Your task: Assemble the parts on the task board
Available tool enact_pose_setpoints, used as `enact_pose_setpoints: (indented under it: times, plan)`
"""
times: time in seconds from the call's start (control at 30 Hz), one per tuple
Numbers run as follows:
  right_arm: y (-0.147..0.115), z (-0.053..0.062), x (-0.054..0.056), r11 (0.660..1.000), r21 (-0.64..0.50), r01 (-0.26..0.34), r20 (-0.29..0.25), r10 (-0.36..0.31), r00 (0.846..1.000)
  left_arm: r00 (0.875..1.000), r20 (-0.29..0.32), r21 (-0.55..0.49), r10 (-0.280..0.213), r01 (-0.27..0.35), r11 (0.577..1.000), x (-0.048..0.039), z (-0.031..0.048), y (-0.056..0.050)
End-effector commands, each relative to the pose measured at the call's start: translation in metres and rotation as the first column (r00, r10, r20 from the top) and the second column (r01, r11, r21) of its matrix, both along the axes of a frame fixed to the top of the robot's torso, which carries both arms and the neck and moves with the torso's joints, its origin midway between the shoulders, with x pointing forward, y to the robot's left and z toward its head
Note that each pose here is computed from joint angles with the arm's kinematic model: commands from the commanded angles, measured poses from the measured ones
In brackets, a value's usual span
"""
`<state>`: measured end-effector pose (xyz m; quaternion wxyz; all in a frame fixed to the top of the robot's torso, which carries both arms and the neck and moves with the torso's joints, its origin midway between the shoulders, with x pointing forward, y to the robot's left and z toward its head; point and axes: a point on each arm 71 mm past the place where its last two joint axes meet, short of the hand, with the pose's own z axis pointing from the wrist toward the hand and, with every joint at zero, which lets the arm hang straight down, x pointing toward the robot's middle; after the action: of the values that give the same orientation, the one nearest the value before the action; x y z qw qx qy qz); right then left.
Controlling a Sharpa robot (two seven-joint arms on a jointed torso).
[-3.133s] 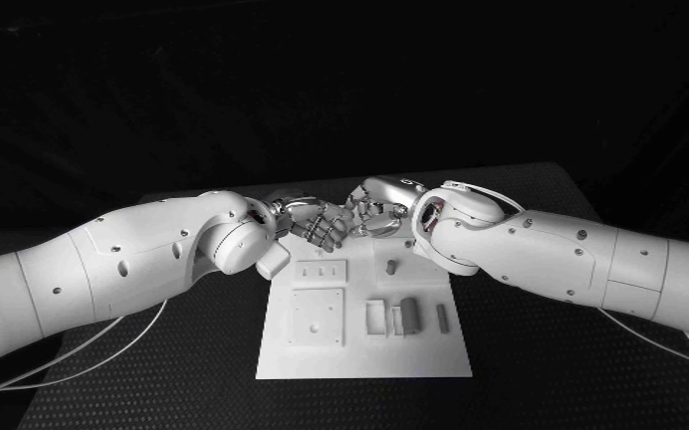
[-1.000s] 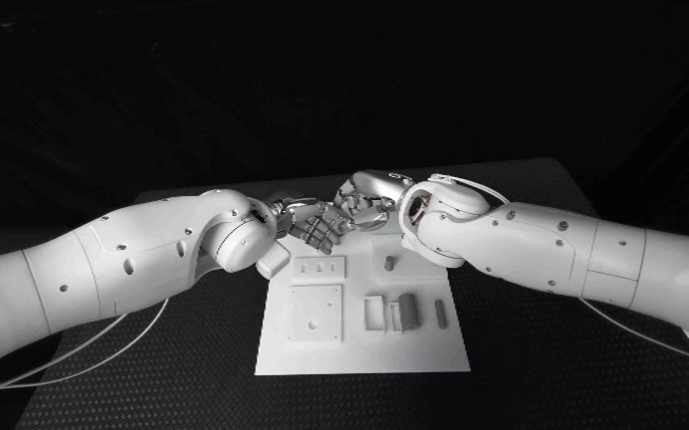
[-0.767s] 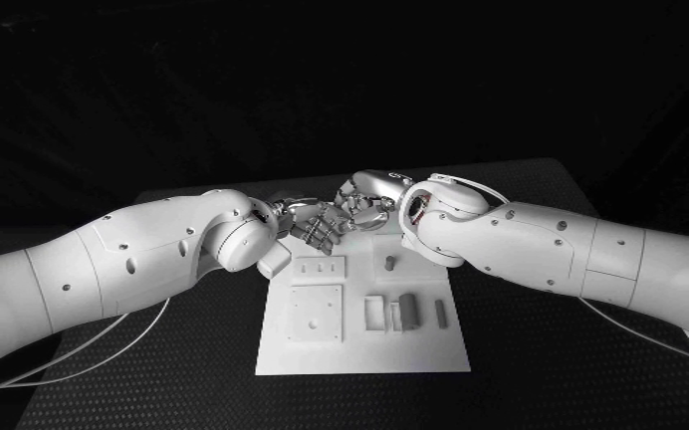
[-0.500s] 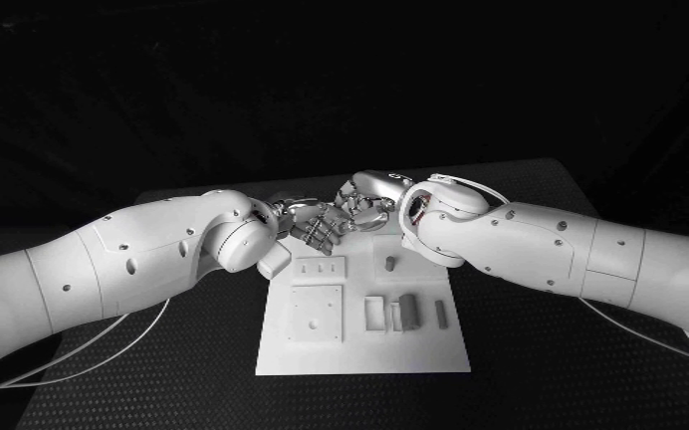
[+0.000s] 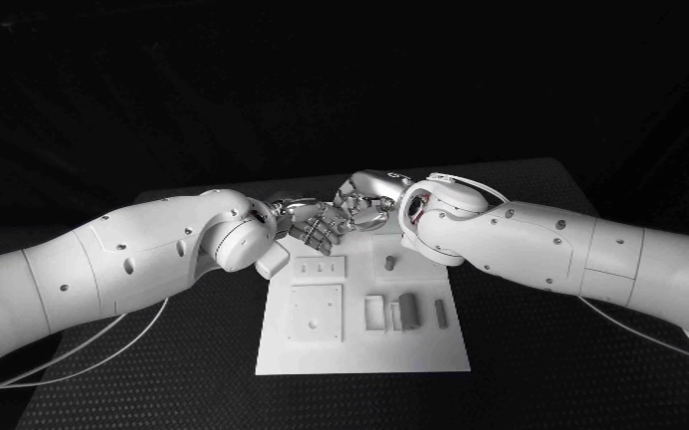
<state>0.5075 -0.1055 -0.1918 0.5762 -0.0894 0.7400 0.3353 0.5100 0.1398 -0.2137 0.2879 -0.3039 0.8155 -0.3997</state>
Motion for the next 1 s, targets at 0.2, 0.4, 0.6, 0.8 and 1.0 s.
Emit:
enact_pose_setpoints:
  times: [0.2, 0.4, 0.6, 0.8, 1.0]
  plan:
    - [0.002, -0.006, -0.003, 0.999, -0.027, -0.030, -0.034, 0.029, 0.999, 0.999, 0.025, -0.043, -0.035, 0.036, 0.998, 0.0005, 0.0071, -0.005]
    - [0.001, -0.007, -0.003, 0.999, -0.027, -0.028, -0.035, 0.027, 0.999, 0.999, 0.028, -0.036, -0.020, 0.021, 0.999, 0.0029, 0.0066, 0.000]
    - [0.001, -0.007, -0.003, 0.999, -0.029, -0.028, -0.036, 0.027, 0.999, 0.999, 0.034, -0.023, -0.015, 0.016, 1.000, 0.0051, 0.0060, 0.003]
    - [0.000, -0.007, -0.003, 0.999, -0.032, -0.027, -0.039, 0.026, 0.999, 0.999, 0.036, -0.015, -0.009, 0.010, 1.000, 0.0060, 0.0048, 0.005]
    - [0.002, -0.007, -0.003, 0.999, -0.040, -0.034, -0.026, 0.033, 0.999, 0.999, 0.039, -0.007, -0.011, 0.012, 1.000, 0.0063, 0.0041, 0.004]
